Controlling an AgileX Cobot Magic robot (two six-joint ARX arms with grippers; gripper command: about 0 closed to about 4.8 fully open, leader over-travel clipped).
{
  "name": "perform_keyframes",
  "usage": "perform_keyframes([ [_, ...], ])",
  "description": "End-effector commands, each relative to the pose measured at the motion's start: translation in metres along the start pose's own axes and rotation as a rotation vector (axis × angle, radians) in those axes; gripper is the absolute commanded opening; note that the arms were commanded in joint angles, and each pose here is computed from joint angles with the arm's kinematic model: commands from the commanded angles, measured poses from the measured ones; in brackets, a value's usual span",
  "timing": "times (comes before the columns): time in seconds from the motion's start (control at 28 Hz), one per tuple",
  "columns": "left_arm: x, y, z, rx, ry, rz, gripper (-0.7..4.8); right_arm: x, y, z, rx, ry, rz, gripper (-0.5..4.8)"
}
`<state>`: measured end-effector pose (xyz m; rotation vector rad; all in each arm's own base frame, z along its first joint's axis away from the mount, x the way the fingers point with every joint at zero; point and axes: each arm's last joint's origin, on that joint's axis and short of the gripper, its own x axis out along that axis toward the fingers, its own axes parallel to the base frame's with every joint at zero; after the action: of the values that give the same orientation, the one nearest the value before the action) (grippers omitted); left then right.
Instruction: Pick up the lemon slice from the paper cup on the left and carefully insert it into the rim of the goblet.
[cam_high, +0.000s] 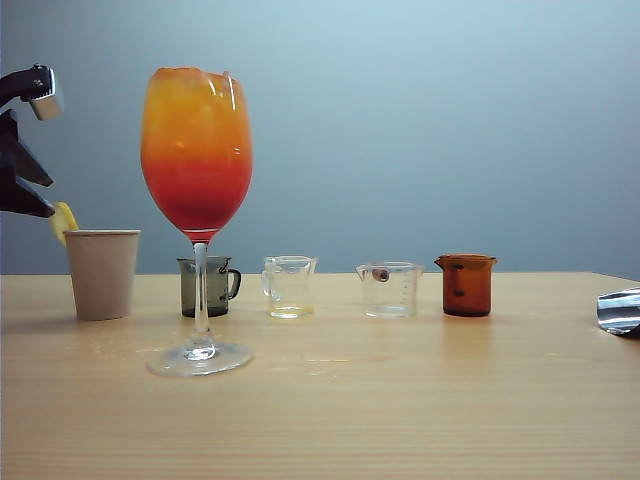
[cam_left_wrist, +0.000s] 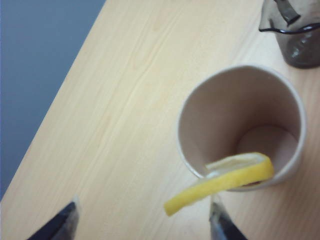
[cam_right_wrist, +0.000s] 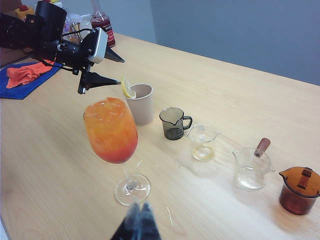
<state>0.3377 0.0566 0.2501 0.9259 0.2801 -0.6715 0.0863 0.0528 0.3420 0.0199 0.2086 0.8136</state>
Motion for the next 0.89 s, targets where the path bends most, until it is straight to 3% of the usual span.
perform_keyframes([
  [0.04,0.001,-0.003,0.003,0.002,-0.003,-0.024,3.40,-0.001,0.000,0.003,-0.010,-0.019,0.001,-0.05],
  [0.25,0.010,-0.009,-0.002,-0.020,0.010,-0.078,3.38,0.002,-0.001,0.004,-0.013,-0.026,-0.001,-0.05],
  [0.61,0.011,-0.011,-0.001,0.075,0.065,-0.085,3.30,0.002,-0.001,0.004,-0.013,-0.026,-0.001,-0.05],
  [0.75,0.008,-0.002,0.004,0.087,0.066,-0.080,2.80,0.002,-0.001,0.004,-0.013,-0.026,-0.001,-0.05],
  [0.89,0.003,0.007,0.011,0.071,0.049,-0.090,2.77,0.002,-0.001,0.004,-0.013,-0.026,-0.001,-0.05],
])
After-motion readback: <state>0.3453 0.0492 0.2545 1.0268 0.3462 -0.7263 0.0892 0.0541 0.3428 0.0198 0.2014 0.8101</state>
